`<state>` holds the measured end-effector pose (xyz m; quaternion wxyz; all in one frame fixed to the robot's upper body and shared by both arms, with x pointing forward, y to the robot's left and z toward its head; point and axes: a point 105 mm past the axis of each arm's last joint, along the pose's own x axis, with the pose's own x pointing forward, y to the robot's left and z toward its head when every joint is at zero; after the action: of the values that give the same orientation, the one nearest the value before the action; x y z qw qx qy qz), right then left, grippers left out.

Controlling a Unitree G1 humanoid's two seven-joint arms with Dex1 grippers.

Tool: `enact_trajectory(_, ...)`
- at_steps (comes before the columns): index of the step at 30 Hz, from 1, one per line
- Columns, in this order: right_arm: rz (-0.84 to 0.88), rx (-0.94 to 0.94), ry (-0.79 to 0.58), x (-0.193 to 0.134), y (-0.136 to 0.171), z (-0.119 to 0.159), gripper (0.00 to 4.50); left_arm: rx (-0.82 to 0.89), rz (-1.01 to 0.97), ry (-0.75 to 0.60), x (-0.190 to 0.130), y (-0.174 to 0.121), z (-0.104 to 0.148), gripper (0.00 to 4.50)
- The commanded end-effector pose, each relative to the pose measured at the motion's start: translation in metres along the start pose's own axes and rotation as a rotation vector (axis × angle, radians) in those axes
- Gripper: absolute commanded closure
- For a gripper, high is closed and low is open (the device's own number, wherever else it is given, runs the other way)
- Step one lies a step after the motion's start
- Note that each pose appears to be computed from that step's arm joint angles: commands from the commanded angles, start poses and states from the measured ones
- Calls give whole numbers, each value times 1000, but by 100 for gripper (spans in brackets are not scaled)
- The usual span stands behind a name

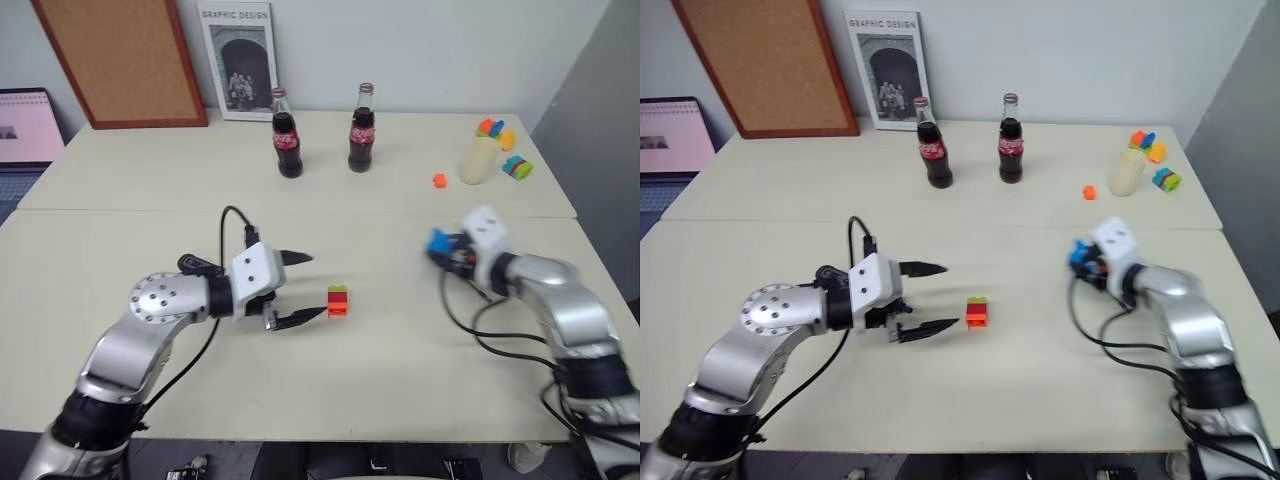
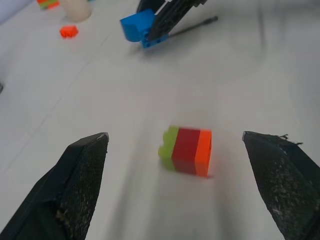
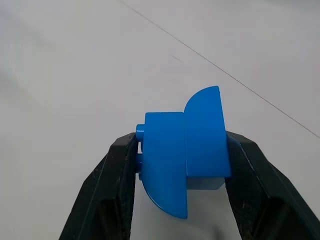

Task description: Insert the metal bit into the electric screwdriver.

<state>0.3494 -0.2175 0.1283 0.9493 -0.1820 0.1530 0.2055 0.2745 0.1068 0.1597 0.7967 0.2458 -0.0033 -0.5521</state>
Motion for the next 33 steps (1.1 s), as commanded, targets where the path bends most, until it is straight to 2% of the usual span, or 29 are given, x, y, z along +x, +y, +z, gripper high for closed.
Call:
enact_trajectory(1,-313,47,41,-42,-64,-22,243,31,-46,-69,14,-5,18,0)
enact_trajectory(6,-426,153,90,-58,-86,-54,243,53,-85,-85,25,-6,22,0)
enact_trajectory(13,-481,323,72,-57,-92,-67,243,78,-121,-90,33,-6,22,0)
enact_trajectory(14,-482,343,65,-57,-92,-66,172,82,-124,-89,33,-6,22,0)
enact_trajectory(17,-497,361,52,-61,-92,-62,118,87,-125,-90,34,-5,22,0)
enact_trajectory(19,-514,354,34,-68,-94,-56,72,89,-120,-87,34,-4,23,0)
enact_trajectory(22,-532,249,13,-83,-95,-40,8,86,-91,-62,27,2,20,0)
enact_trajectory(24,-425,144,-77,-86,-81,-9,3,80,-65,-32,17,7,15,0)
enact_trajectory(29,-302,-69,-98,-93,-72,24,3,74,-4,50,-8,19,3,0)
enact_trajectory(33,-21,-150,-173,-81,-27,50,3,74,26,109,-26,24,-5,0)
